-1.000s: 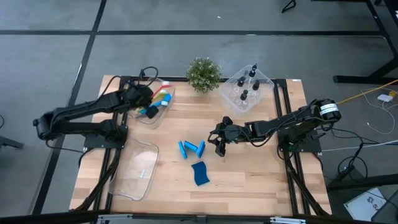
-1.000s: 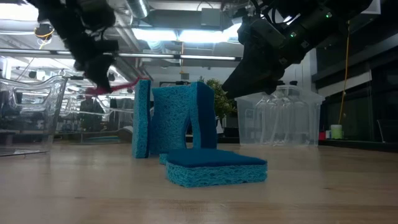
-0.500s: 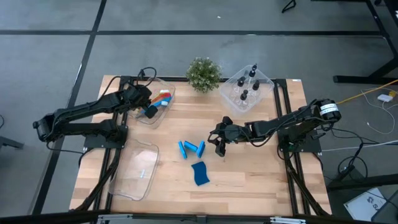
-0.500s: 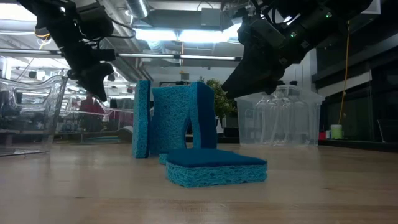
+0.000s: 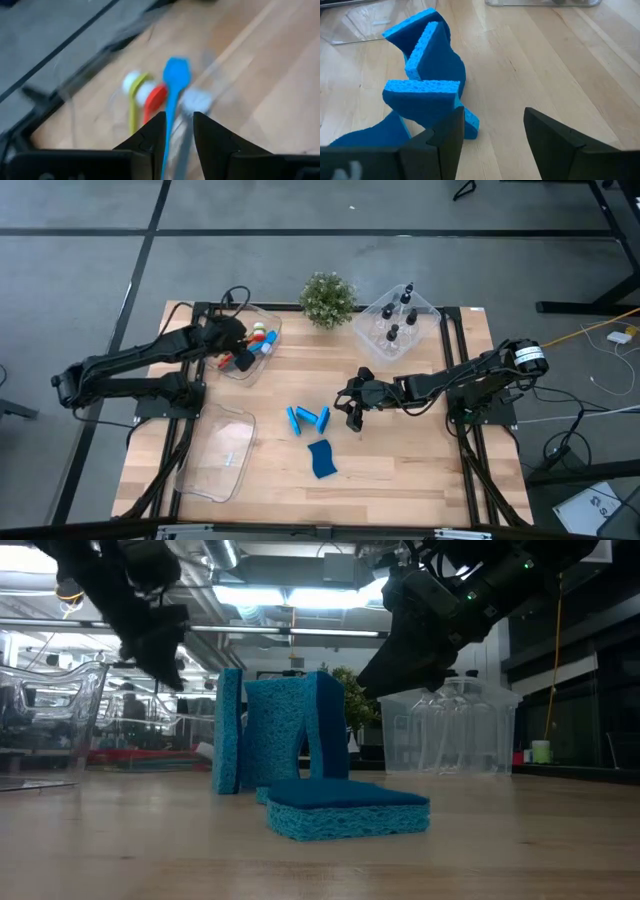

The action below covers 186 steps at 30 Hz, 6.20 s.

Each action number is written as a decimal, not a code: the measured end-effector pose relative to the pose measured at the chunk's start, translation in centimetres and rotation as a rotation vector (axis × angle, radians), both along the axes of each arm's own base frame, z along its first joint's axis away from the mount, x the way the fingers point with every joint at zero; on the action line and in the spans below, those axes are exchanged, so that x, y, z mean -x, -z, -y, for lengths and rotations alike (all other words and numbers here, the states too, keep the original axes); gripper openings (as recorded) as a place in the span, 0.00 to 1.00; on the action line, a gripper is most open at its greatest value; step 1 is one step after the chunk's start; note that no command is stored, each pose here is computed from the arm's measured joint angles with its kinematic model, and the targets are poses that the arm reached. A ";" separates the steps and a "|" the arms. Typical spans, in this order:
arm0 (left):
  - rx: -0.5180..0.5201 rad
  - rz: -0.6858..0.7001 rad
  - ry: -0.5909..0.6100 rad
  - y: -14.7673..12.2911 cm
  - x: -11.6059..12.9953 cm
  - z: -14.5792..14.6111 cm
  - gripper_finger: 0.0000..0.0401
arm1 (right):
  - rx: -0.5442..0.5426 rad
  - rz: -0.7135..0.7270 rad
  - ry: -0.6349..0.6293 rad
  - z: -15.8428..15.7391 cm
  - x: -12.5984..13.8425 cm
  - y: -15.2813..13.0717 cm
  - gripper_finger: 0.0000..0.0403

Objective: Pick & Place Kitchen Sink Supplies
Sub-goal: Move the bottom transparent bin to the center of the table, then put the sponge into the bottom transparent bin

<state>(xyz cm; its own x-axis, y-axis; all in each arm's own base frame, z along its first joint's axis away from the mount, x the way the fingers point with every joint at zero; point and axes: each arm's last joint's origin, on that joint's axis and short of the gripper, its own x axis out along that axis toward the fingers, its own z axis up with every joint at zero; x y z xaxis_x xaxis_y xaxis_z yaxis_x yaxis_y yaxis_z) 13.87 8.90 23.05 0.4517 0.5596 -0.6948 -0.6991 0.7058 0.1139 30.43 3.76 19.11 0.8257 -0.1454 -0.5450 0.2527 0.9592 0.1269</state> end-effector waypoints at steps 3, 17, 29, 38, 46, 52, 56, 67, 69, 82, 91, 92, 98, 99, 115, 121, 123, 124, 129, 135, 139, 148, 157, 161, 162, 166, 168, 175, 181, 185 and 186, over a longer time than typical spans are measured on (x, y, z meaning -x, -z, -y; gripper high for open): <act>-0.019 0.082 0.069 -1.9 -0.5 0.7 0.21 | 0.000 0.000 0.000 0.0 0.0 0.0 0.51; 0.097 0.189 0.614 -3.8 -2.7 9.6 0.04 | -0.003 0.006 0.002 0.0 0.0 0.0 0.51; 0.294 -0.042 0.624 -1.0 -1.5 15.3 0.00 | -0.005 0.011 0.003 0.0 -0.1 -0.1 0.51; 0.367 -0.269 0.636 1.9 -2.4 17.4 0.00 | -0.005 0.011 0.002 0.0 -0.1 -0.1 0.51; 0.394 -0.478 0.605 4.9 -3.5 18.2 0.00 | -0.005 0.012 0.002 0.0 -0.1 -0.1 0.51; 0.374 -0.517 0.637 6.4 -4.9 18.2 0.00 | -0.005 0.011 0.002 0.0 -0.1 -0.1 0.51; 0.324 -0.470 0.681 6.7 -6.1 18.0 0.00 | -0.005 0.012 0.002 0.0 -0.1 -0.1 0.51; 0.214 -0.296 0.728 6.3 -8.7 16.6 0.00 | -0.005 0.009 0.002 0.0 0.0 -0.1 0.51; 0.186 -0.260 0.732 6.2 -9.1 16.4 0.00 | -0.002 0.008 0.001 0.0 0.0 -0.1 0.51; 0.022 -0.059 0.693 4.9 -11.6 14.3 0.00 | -0.002 0.008 0.001 0.0 0.0 -0.1 0.51; -0.032 0.066 0.669 3.9 -12.9 13.0 0.00 | -0.002 0.008 0.000 0.0 0.0 -0.1 0.51; -0.032 0.086 0.676 3.8 -13.1 12.8 0.00 | -0.002 0.008 0.001 0.0 0.0 -0.1 0.51; -0.050 0.189 0.725 3.9 -14.6 12.3 0.00 | -0.002 0.013 0.000 0.0 -0.1 -0.1 0.51; -0.053 0.202 0.733 4.0 -14.9 12.2 0.00 | -0.002 0.014 0.000 0.0 -0.1 -0.1 0.51; -0.183 0.267 0.697 1.1 -17.2 9.9 0.00 | 0.020 0.008 -0.013 0.0 -0.1 -0.1 0.51; 0.018 -0.045 0.713 -2.6 -16.3 12.0 0.00 | 0.023 -0.013 -0.016 0.0 0.0 0.1 0.51; 0.065 -0.097 0.721 -3.6 -15.7 13.2 0.00 | 0.023 -0.014 -0.016 0.0 0.1 0.1 0.51; 0.099 -0.124 0.729 -3.9 -15.4 13.7 0.00 | 0.023 -0.014 -0.016 0.0 0.0 0.1 0.51; 0.300 -0.247 0.711 -3.0 -14.0 15.2 0.00 | 0.018 -0.011 -0.013 0.0 0.0 0.1 0.51; 0.393 -0.446 0.697 2.0 -13.7 16.5 0.00 | -0.003 -0.006 -0.018 0.0 0.0 0.0 0.51; 0.424 -0.501 0.777 4.7 -15.0 17.2 0.00 | -0.020 -0.004 -0.029 -0.1 0.0 0.0 0.51; 0.405 -0.327 1.000 7.3 -18.7 17.5 0.00 | -0.049 -0.046 -0.090 0.0 1.7 -1.7 0.51; 0.263 0.001 1.007 5.8 -22.1 14.8 0.00 | -0.113 -0.076 -0.047 0.0 3.1 -2.7 0.51; 0.196 0.082 1.002 5.2 -22.9 13.0 0.00 | -0.114 -0.078 -0.051 -0.2 3.2 -2.7 0.51; 0.183 0.095 0.997 5.1 -23.1 12.5 0.00 | -0.114 -0.078 -0.052 -0.2 3.2 -2.7 0.51; 0.142 0.155 0.957 4.6 -23.6 10.6 0.00 | -0.113 -0.078 -0.053 -0.2 3.2 -2.7 0.51; 0.112 0.174 0.947 4.4 -23.8 9.8 0.00 | -0.112 -0.078 -0.054 -0.2 3.2 -2.7 0.51; 0.023 0.305 0.954 -0.7 -22.3 9.7 0.00 | -0.108 -0.089 -0.058 -0.3 3.2 -2.6 0.51; -0.098 0.370 0.968 -5.9 -18.2 12.7 0.00 | -0.091 -0.137 -0.084 -0.8 3.6 -2.3 0.51; -0.188 0.407 0.903 -6.0 -14.7 15.1 0.00 | -0.087 -0.132 -0.101 -1.2 3.7 -2.4 0.51; -0.208 0.426 0.871 -5.8 -13.8 15.5 0.00 | -0.087 -0.124 -0.102 -1.2 3.7 -2.5 0.51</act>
